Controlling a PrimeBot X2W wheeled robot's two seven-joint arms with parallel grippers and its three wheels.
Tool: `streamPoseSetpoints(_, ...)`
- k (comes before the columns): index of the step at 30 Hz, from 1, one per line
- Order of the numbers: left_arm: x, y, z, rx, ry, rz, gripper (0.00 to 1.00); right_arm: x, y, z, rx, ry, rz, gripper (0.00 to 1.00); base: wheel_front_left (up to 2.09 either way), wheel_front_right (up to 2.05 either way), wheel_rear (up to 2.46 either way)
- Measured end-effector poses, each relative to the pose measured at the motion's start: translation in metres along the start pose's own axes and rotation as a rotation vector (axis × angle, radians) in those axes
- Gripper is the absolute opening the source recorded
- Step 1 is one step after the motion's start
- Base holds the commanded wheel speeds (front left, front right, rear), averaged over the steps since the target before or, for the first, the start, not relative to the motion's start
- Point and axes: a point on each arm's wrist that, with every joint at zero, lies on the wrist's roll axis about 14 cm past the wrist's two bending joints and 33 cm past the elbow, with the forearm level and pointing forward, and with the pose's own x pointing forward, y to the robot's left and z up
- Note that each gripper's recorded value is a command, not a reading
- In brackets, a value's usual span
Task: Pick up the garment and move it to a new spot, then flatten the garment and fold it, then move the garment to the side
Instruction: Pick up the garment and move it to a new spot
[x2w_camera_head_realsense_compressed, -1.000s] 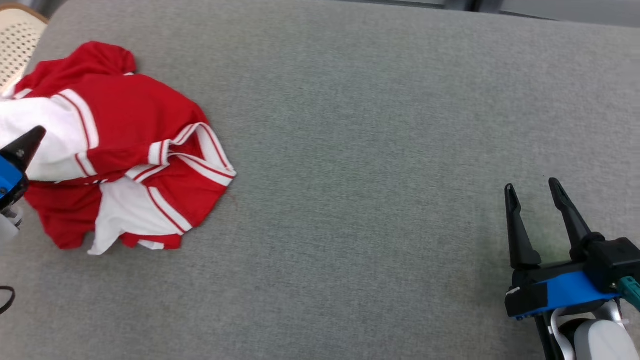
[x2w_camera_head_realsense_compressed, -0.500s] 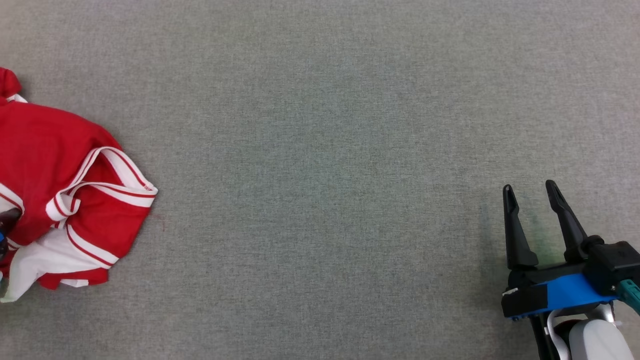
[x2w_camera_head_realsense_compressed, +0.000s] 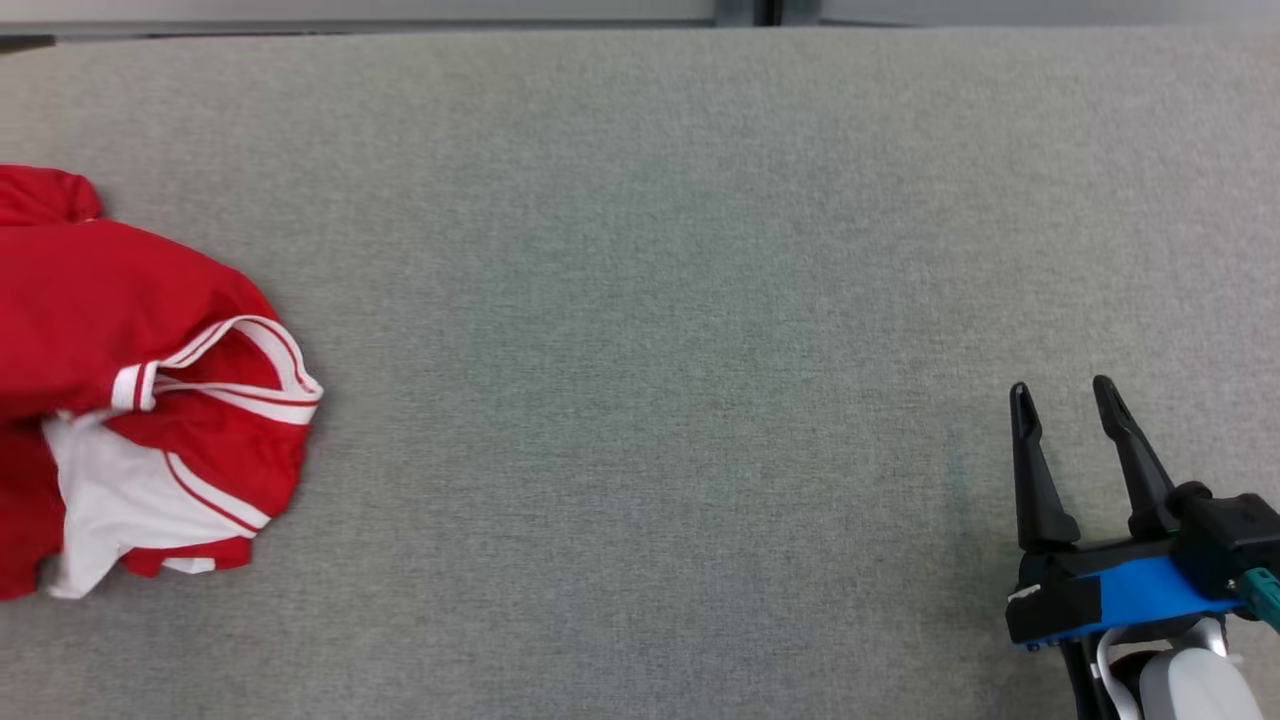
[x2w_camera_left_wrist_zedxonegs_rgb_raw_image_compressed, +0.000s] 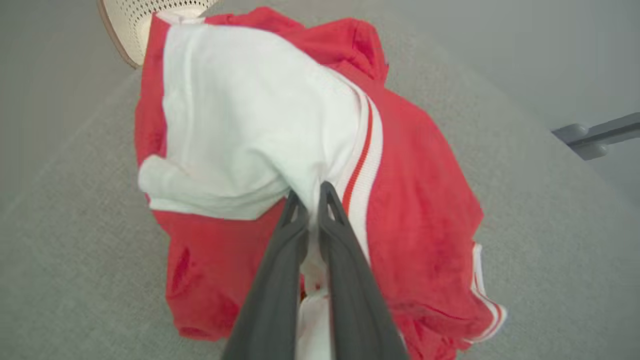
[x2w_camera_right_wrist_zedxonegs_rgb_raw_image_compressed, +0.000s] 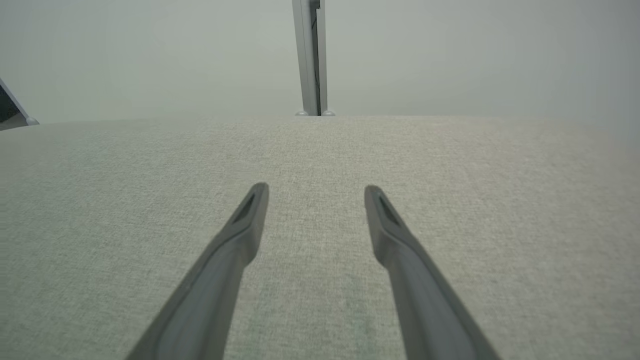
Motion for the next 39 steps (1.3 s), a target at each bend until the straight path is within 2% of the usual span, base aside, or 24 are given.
streamPoseSetpoints(6, -0.051, -0.031, 0.074, 0.092, -0.249, -0.126, 0.0, -0.006, 0.012, 0.009, 0.026, -0.027, 0.029, 1.0, 0.0, 0.0, 0.0)
streamPoseSetpoints(12, -0.125, -0.071, 0.135, 0.176, -0.48, -0.264, 0.0, -0.019, 0.019, 0.024, 0.043, -0.066, 0.044, 1.0, 0.0, 0.0, 0.0)
streamPoseSetpoints(21, -0.225, -0.16, 0.18, 0.292, -0.719, -0.499, 0.0, -0.04, 0.018, 0.047, 0.047, -0.134, 0.038, 1.0, 0.0, 0.0, 0.0)
streamPoseSetpoints(26, -0.239, -0.224, 0.169, 0.349, -0.718, -0.655, 0.0, -0.054, -0.001, 0.049, 0.052, -0.142, -0.018, 1.0, 0.0, 0.0, 0.0)
streamPoseSetpoints(32, -0.23, -0.293, 0.134, 0.399, -0.63, -0.833, 0.0, -0.076, -0.033, 0.05, 0.048, -0.15, -0.12, 1.0, 0.0, 0.0, 0.0)
streamPoseSetpoints(39, -0.191, -0.355, 0.037, 0.455, -0.41, -1.004, 0.0, -0.107, -0.069, 0.049, 0.04, -0.147, -0.243, 1.0, 0.0, 0.0, 0.0)
